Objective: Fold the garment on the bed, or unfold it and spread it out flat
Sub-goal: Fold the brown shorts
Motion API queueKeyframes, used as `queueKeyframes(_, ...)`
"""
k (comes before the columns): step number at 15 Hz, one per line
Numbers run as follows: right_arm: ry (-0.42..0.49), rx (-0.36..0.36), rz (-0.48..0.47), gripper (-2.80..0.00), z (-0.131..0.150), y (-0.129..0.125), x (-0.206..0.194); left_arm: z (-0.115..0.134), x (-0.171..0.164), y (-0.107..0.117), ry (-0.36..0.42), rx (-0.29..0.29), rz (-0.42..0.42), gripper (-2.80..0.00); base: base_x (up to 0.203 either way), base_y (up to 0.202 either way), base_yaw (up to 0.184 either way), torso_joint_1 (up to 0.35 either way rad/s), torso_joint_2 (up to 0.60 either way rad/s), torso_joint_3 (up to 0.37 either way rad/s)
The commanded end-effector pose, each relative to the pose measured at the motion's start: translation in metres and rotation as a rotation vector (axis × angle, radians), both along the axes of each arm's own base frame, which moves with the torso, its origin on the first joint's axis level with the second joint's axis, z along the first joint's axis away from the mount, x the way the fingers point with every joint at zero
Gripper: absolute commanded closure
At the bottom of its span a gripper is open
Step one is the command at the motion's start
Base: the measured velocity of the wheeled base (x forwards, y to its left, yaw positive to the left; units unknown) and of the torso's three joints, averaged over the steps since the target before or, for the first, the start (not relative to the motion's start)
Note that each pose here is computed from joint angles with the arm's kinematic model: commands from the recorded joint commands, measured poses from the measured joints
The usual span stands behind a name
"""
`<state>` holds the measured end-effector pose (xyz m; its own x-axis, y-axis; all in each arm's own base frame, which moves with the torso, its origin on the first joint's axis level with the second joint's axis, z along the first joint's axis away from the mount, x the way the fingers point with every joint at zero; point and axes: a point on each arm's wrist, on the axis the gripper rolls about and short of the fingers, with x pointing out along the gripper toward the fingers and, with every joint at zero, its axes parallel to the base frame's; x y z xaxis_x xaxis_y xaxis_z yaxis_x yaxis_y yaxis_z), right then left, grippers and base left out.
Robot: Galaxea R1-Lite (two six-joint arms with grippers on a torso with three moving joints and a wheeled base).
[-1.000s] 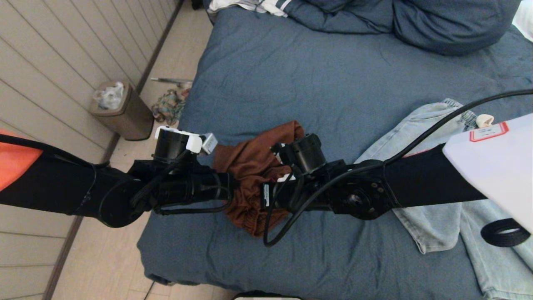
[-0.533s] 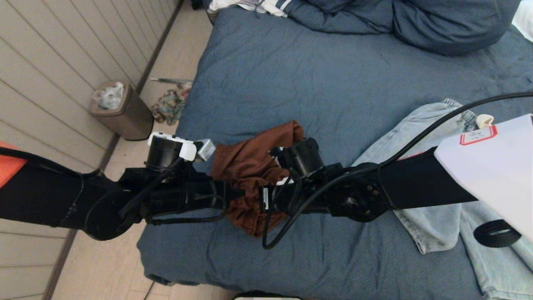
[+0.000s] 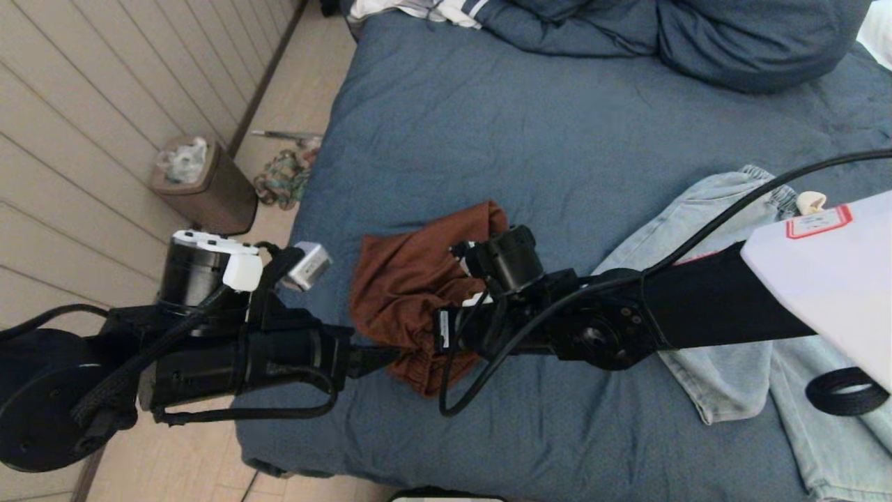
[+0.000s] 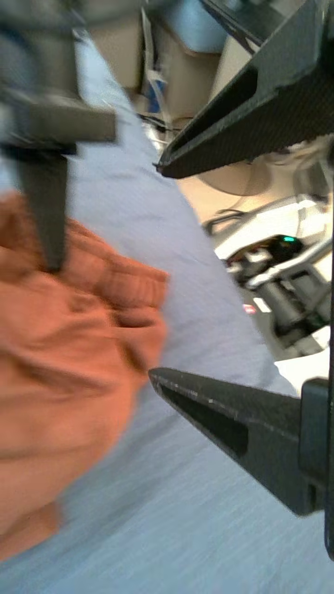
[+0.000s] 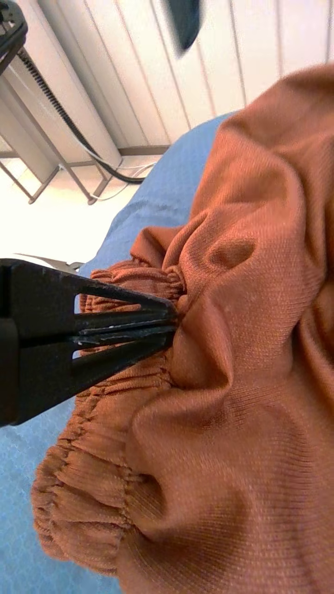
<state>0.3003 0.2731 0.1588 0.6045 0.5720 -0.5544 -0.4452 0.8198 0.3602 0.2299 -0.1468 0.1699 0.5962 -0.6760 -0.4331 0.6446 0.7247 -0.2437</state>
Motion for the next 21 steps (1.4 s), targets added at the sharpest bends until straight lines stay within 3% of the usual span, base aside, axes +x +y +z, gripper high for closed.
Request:
queueKeyframes(1, -0.039, 0.037, -0.002, 0.00, 0.022, -0.006, -0.007, 0.015, 0.007, -0.005, -0.039, -0.033, 0.002, -2.80, 0.000, 0.000, 0.000, 0.000, 0.00, 0.000)
queueKeyframes(5, -0.152, 0.131, -0.016, 0.00, 0.081, -0.034, -0.029, 0.022, 0.033, -0.034, -0.010, -0.057, -0.014, -2.80, 0.000, 0.000, 0.000, 0.000, 0.00, 0.000)
queueKeyframes(7, -0.180, 0.141, -0.064, 0.00, 0.090, -0.048, -0.017, 0.011, 0.048, -0.058, 0.013, -0.040, -0.035, -2.80, 0.000, 0.000, 0.000, 0.000, 0.00, 0.000)
queueKeyframes(10, -0.171, 0.115, -0.096, 0.00, 0.079, -0.042, 0.013, -0.017, 0.067, -0.097, 0.044, 0.001, -0.056, -2.80, 0.000, 0.000, 0.000, 0.000, 0.00, 0.000)
queueKeyframes(13, -0.148, 0.078, -0.095, 0.00, 0.066, -0.026, 0.039, -0.046, 0.081, -0.120, 0.063, 0.034, -0.053, -2.80, 0.000, 0.000, 0.000, 0.000, 0.00, 0.000)
queueKeyframes(20, -0.069, -0.003, -0.133, 0.00, 0.034, -0.016, 0.088, -0.071, 0.074, -0.112, 0.109, 0.079, -0.049, -2.80, 0.000, 0.000, 0.000, 0.000, 0.00, 0.000)
queueKeyframes(21, -0.062, -0.011, -0.149, 0.00, 0.031, -0.019, 0.093, -0.070, 0.072, -0.111, 0.085, 0.062, -0.048, -2.80, 0.000, 0.000, 0.000, 0.000, 0.00, 0.000)
